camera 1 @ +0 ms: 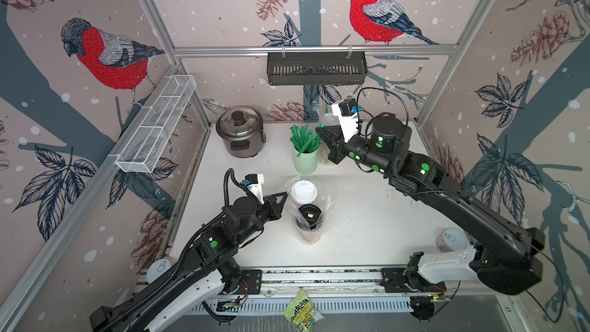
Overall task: Pack milk tea into plastic carrier bags
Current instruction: Pick up the straw from the container, then place the straw in the plastic carrier bag.
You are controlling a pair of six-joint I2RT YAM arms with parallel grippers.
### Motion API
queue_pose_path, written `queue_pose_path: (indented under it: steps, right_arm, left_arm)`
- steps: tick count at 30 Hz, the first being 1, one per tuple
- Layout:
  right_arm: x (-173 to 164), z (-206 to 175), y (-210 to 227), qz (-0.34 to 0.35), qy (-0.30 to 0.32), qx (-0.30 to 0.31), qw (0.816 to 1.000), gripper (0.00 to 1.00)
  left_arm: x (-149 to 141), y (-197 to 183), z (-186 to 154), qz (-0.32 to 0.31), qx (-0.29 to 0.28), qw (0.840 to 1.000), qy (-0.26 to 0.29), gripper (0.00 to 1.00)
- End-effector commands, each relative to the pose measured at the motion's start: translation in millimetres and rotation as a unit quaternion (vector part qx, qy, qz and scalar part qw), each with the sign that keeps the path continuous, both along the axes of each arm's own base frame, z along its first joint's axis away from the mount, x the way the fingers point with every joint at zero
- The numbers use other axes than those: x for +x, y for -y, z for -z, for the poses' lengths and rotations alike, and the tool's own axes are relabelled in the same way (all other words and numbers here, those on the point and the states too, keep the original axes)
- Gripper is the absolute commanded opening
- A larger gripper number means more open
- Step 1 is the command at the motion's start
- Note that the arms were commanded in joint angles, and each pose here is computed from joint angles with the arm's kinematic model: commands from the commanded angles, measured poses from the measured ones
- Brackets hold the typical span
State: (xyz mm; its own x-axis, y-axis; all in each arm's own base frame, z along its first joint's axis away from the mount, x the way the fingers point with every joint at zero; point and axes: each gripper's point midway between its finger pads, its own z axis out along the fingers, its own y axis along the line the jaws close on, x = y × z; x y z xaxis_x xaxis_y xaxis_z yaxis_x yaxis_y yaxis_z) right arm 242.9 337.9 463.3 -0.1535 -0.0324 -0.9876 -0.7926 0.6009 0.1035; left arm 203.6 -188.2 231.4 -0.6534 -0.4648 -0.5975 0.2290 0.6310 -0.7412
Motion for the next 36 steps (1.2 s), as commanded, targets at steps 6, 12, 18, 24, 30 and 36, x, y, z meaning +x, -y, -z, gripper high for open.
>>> queue_pose_path:
  steps: [6,12,18,24,30,36]
  right_arm:
    - [-27.1,35.0,-0.6,-0.018,-0.042,-0.044,0.998,0.01]
    - [-41.2,52.1,-10.4,-0.055,-0.062,-0.047,0.995,0.01]
    - [-53.5,53.0,-15.2,-0.088,-0.064,-0.031,0.994,0.00]
    - [-57.4,64.5,-30.4,-0.117,-0.075,-0.030,0.990,0.00]
    - [-54.4,80.6,-44.8,-0.128,-0.086,-0.039,0.987,0.00]
    - [-44.8,94.3,-52.5,-0.106,-0.076,-0.062,0.990,0.00]
  left_arm:
    - [3.5,-4.7,-3.7,-0.012,0.011,1.000,0.013,0.00]
    - [5.0,-5.1,-4.7,-0.014,0.018,1.000,0.016,0.00]
    - [5.7,-2.3,-8.3,-0.009,0.017,1.000,0.017,0.00]
    - [5.4,-0.4,-11.7,-0.005,0.016,1.000,0.018,0.00]
    - [4.5,-1.5,-14.9,-0.006,0.013,1.000,0.020,0.00]
    - [3.6,-1.2,-17.9,-0.003,0.012,1.000,0.022,0.00]
